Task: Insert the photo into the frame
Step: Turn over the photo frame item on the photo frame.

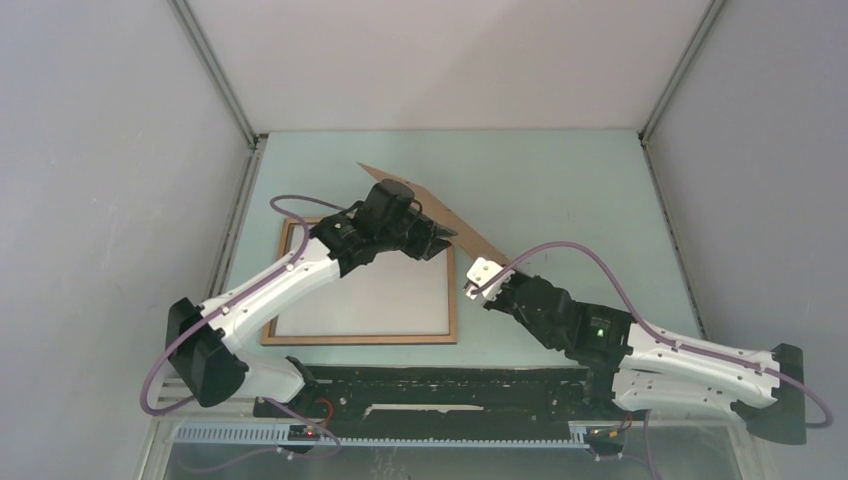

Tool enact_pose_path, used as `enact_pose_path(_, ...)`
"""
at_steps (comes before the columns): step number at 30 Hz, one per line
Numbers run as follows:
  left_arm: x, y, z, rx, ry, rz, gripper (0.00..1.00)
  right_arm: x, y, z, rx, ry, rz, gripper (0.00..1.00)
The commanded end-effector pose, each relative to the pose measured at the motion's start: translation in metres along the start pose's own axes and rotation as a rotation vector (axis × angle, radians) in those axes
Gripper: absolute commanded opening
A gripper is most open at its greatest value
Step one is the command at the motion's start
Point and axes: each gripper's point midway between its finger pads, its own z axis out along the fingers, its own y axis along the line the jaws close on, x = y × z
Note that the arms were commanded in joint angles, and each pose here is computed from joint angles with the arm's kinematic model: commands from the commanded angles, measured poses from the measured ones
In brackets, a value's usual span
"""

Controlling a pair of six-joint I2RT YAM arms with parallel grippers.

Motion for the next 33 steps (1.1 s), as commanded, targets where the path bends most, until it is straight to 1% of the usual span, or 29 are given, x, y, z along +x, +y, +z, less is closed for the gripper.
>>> enact_pose_path(1,-0.031,0.0,0.0,0.014,-0.131,0.158,0.27,-0.006,-0.006,0.001,0.058,-0.012,0.042,0.18)
enact_pose_path(3,-0.037,-0.006,-0.003,0.029,-0.162,0.235,0.2,-0.004,-0.004,0.002,0.062,0.0,0.045,0.22)
enact_pose_path(4,-0.04,-0.008,-0.005,0.035,-0.174,0.268,0.18,-0.003,-0.004,0.002,0.069,0.006,0.052,0.26)
enact_pose_path(5,-0.042,-0.009,-0.005,0.041,-0.184,0.298,0.14,-0.002,-0.004,0.003,0.075,0.012,0.061,0.33)
enact_pose_path(6,-0.043,-0.01,-0.006,0.046,-0.192,0.318,0.12,-0.002,-0.006,0.003,0.09,0.014,0.076,0.44)
enact_pose_path(7,-0.045,-0.012,-0.006,0.054,-0.198,0.335,0.1,-0.002,-0.007,0.003,0.1,0.015,0.097,0.49)
enact_pose_path(8,-0.046,-0.014,-0.006,0.066,-0.204,0.35,0.08,-0.003,-0.01,0.001,0.116,0.017,0.126,0.6)
enact_pose_path(11,-0.05,-0.014,-0.003,0.072,-0.213,0.391,0.0,-0.01,-0.016,-0.007,0.124,0.018,0.248,0.75)
enact_pose_path(14,-0.056,-0.012,0.005,0.073,-0.197,0.39,0.0,-0.023,-0.016,-0.022,0.07,0.002,0.403,0.86)
enact_pose_path(17,-0.056,-0.011,0.013,0.101,-0.171,0.397,0.0,-0.038,-0.015,-0.044,-0.005,-0.024,0.597,0.99)
enact_pose_path(20,-0.056,-0.015,0.018,0.152,-0.152,0.445,0.0,-0.051,-0.015,-0.064,-0.081,-0.078,0.781,1.0)
enact_pose_path(22,-0.057,-0.021,0.017,0.19,-0.137,0.483,0.0,-0.061,-0.017,-0.076,-0.14,-0.11,0.853,1.0)
enact_pose_path(23,-0.059,-0.024,0.016,0.21,-0.135,0.504,0.0,-0.062,-0.024,-0.081,-0.133,-0.122,0.895,1.0)
enact_pose_path(25,-0.064,-0.03,0.011,0.249,-0.137,0.539,0.0,-0.052,-0.04,-0.083,-0.058,-0.118,0.984,1.0)
enact_pose_path(29,-0.074,-0.038,0.005,0.304,-0.142,0.546,0.0,-0.018,-0.057,-0.061,0.065,-0.046,1.105,1.0)
enact_pose_path(31,-0.075,-0.04,0.006,0.346,-0.102,0.517,0.0,-0.006,-0.057,-0.043,0.035,-0.003,1.231,1.0)
enact_pose_path(33,-0.077,-0.042,0.008,0.383,-0.062,0.478,0.0,-0.003,-0.049,-0.027,-0.103,0.019,1.408,1.0)
